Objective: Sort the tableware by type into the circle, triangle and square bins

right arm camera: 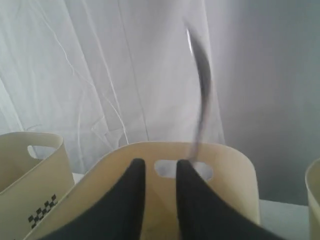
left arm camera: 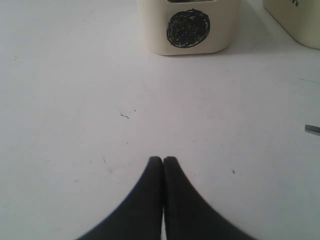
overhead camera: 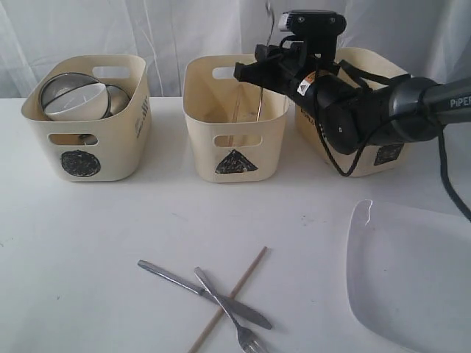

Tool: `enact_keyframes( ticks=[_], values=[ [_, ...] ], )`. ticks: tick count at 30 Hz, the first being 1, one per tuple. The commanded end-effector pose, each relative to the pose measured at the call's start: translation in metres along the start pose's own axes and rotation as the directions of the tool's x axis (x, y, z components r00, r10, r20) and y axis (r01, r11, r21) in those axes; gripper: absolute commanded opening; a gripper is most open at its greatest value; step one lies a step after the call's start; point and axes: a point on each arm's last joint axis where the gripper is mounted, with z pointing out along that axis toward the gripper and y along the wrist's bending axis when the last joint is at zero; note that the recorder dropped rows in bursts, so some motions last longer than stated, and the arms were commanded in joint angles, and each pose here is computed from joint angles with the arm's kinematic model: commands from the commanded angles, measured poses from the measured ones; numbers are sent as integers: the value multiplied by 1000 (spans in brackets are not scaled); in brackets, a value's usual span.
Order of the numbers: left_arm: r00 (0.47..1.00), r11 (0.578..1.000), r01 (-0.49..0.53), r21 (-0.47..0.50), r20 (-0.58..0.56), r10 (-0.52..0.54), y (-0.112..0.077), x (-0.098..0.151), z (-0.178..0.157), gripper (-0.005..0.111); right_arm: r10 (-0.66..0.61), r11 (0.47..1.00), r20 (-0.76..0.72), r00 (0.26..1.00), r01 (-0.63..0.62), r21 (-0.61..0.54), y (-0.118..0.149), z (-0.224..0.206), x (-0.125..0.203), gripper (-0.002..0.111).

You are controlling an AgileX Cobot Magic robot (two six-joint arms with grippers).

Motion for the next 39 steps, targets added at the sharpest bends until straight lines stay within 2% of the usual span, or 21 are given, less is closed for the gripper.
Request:
enact_keyframes(
  ticks=[1,6,9,12,14,16,20,22,24,26,28,30,32,39],
  values=[
    [1000,1000,10,10,1,-10,-1,1,0,0,-43,999,54,998,44,-18,-1,3,-13,40],
    [1000,1000,10,10,1,-10,-1,1,0,0,-44,999,21,999,44,-9,0,1,-16,41],
    [1000,1000,10,10,1,-10,-1,1,0,0,-37,999,-49,998,38,11,1,-5,-28,40],
    [1000,1000,10,10,1,-10,-1,1,0,0,-36,998,-185,982,46,52,4,-22,-50,31],
    [1000,1000,10,10,1,-10,-1,1,0,0,-34,994,-308,951,63,85,6,-38,-63,19],
    [1000,1000,10,10,1,-10,-1,1,0,0,-19,990,-419,908,76,119,8,-58,-77,3],
    [1000,1000,10,10,1,-10,-1,1,0,0,3,983,-614,789,109,145,18,-93,-90,0],
    [1000,1000,10,10,1,-10,-1,1,0,0,39,983,-732,680,104,149,29,-112,-84,0],
    [1000,1000,10,10,1,-10,-1,1,0,0,53,988,-840,539,94,123,42,-129,-70,0],
    [1000,1000,10,10,1,-10,-1,1,0,0,7,997,-917,399,69,37,62,-144,-52,0],
    [1000,1000,10,10,1,-10,-1,1,0,0,-33,999,-947,319,3,-34,85,-156,-32,0],
    [1000,1000,10,10,1,-10,-1,1,0,0,-80,994,-956,281,-54,-99,104,-165,-10,0],
    [1000,1000,10,10,1,-10,-1,1,0,0,-148,982,-947,285,-70,-174,122,-170,9,0],
    [1000,1000,10,10,1,-10,-1,1,0,0,-260,958,-919,296,-41,-284,149,-167,45,0]
  ],
)
